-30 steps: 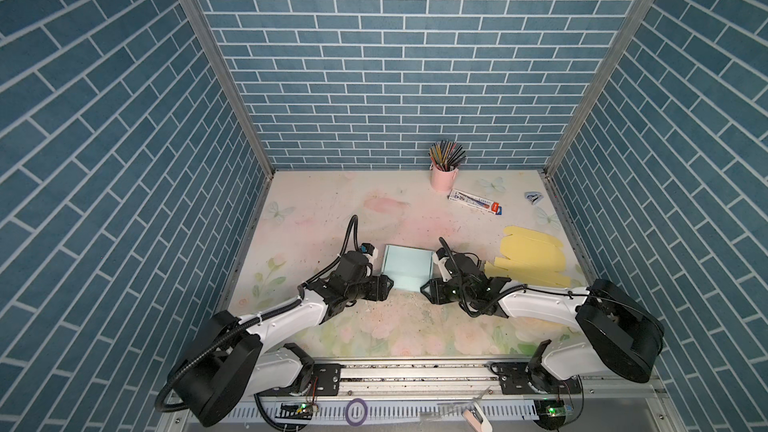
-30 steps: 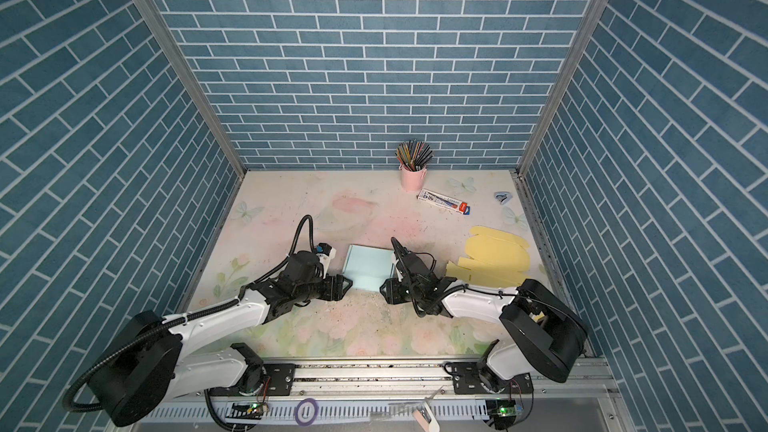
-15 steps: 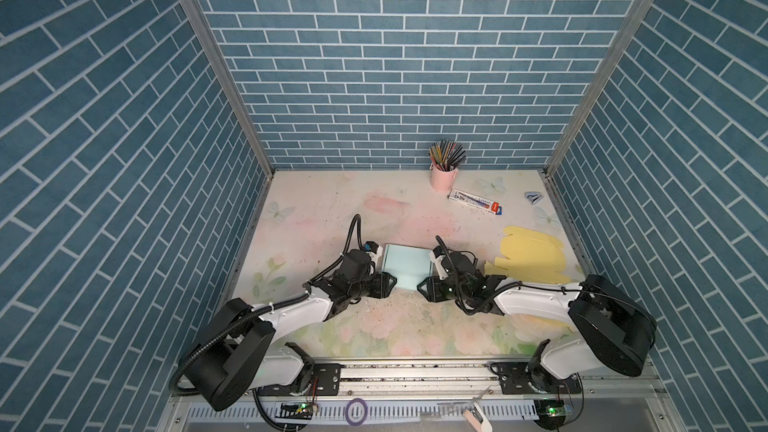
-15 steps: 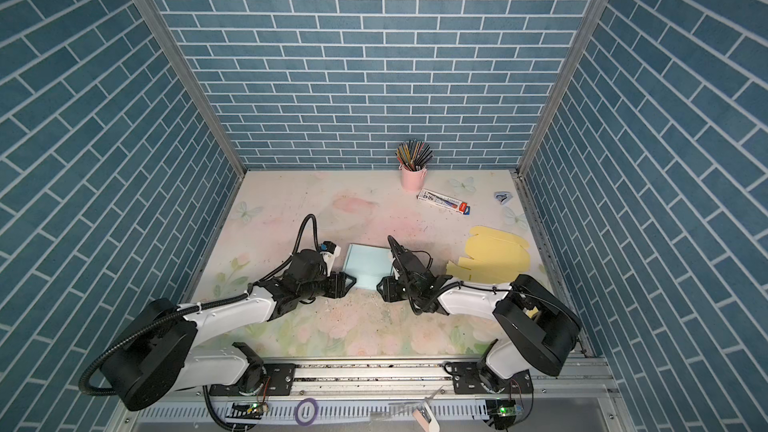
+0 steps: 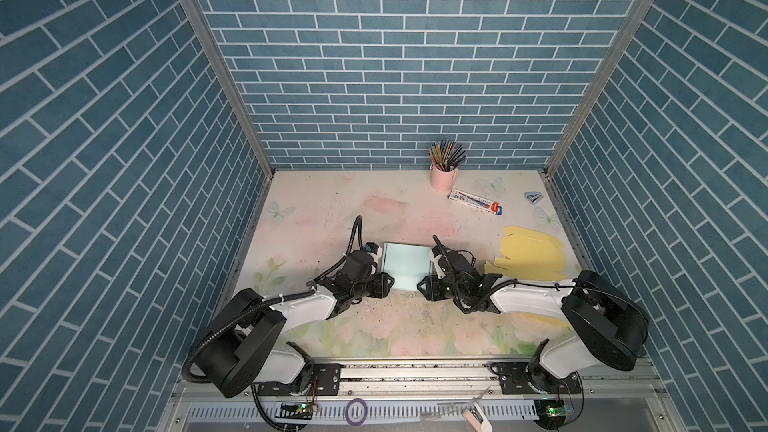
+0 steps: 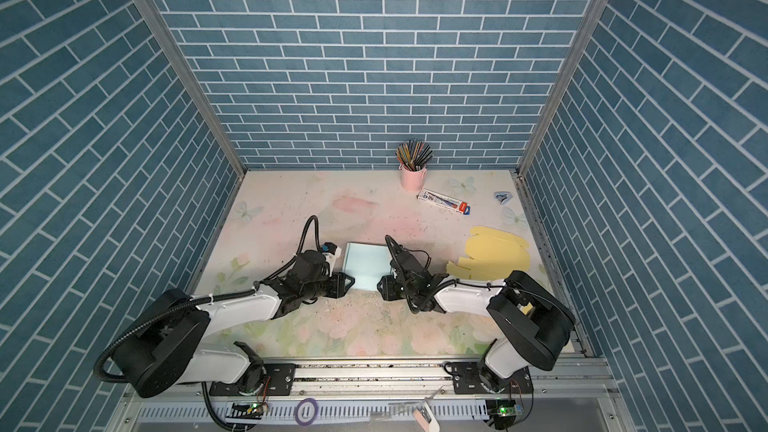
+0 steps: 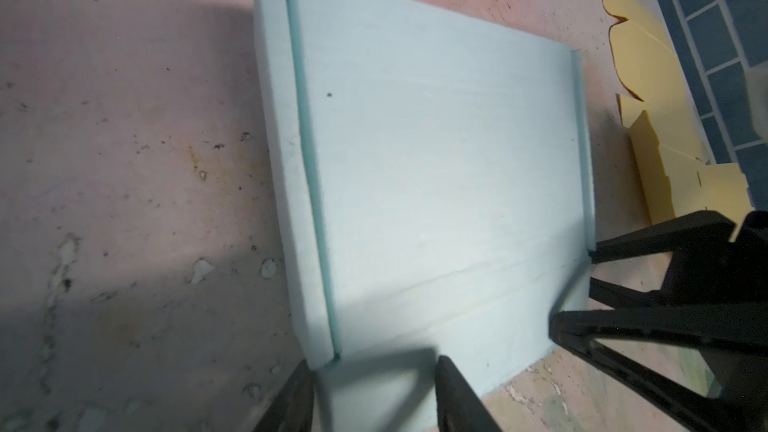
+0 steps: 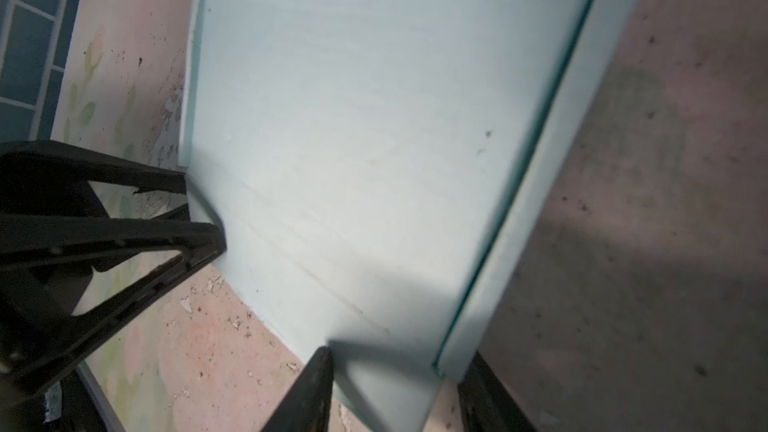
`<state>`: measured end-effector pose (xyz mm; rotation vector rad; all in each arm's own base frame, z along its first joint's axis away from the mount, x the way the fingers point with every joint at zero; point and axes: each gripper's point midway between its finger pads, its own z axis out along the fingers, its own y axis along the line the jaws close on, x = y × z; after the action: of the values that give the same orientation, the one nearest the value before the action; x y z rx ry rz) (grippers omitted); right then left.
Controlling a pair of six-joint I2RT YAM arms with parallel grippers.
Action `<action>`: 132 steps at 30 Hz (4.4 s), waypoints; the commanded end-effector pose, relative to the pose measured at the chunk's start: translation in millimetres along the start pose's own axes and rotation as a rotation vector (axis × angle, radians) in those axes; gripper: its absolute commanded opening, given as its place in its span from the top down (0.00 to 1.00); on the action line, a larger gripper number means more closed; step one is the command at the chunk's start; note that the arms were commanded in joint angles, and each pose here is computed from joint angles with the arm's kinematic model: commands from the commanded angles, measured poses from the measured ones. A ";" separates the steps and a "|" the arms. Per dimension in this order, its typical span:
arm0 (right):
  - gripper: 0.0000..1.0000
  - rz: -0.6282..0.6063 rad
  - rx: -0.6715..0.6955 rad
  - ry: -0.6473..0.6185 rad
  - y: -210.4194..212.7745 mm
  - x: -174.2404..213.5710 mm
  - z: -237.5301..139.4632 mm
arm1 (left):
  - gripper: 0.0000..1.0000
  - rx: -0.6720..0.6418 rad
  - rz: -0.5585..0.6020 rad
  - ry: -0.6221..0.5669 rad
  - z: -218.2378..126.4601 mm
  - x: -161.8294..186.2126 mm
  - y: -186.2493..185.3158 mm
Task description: Fold the paper box
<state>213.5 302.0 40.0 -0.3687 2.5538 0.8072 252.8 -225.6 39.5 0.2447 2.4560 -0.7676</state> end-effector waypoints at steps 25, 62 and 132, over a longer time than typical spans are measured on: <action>0.56 -0.002 -0.058 -0.068 18.8 -15.5 -14.2 | 0.55 0.075 0.045 -0.071 -4.1 -6.3 -14.6; 0.56 0.018 0.032 -0.050 -3.7 -5.9 -5.0 | 0.49 -0.031 0.094 -0.017 -21.3 1.9 -6.5; 0.64 -0.047 0.228 -0.031 -33.6 -12.3 5.6 | 0.54 -0.008 0.021 0.043 34.9 -32.1 13.7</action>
<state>235.3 292.9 42.3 -0.3224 2.5295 0.6187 316.1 -235.0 48.6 0.2588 2.3950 -0.7582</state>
